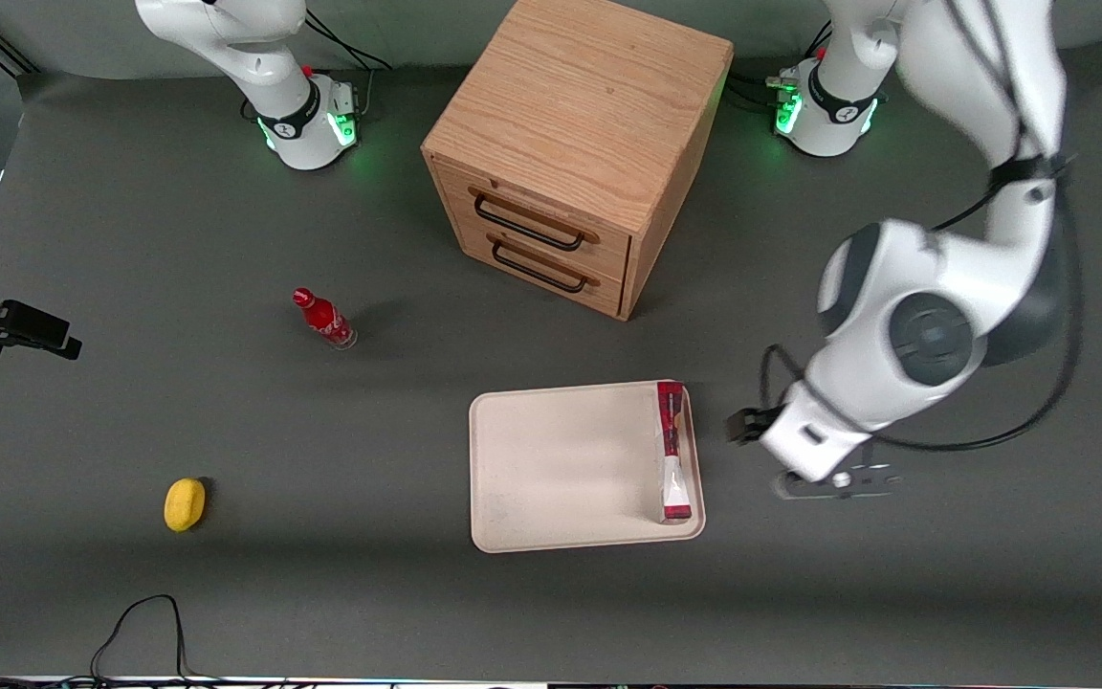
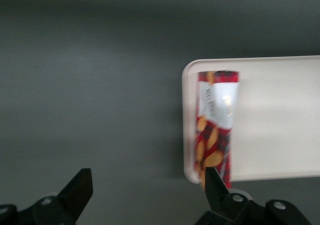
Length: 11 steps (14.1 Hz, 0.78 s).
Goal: Place red cookie box on tray
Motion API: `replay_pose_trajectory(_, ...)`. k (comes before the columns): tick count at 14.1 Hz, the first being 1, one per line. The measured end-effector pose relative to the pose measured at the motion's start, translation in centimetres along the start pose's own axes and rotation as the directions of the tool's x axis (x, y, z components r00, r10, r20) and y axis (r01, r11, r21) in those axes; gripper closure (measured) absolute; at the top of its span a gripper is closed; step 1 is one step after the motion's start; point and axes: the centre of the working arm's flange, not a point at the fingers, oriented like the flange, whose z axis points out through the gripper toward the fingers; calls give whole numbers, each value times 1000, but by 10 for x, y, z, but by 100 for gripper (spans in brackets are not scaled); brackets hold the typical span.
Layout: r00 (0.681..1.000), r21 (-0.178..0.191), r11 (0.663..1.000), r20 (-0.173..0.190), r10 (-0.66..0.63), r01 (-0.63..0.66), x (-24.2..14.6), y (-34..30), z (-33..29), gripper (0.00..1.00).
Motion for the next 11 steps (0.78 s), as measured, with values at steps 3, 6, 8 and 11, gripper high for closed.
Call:
replay_pose_trajectory(3,993,56,992,49,108,-111,-26,-88,-63,0)
replay_pose_trajectory(6,985,77,983,42,165,-168,-62,-166,-101,0)
replay_pose_trajectory(8,987,67,985,17,159,-160,-91,-194,-126,0)
replay_pose_trajectory(11,986,60,985,-26,165,-164,-126,-198,-156,0)
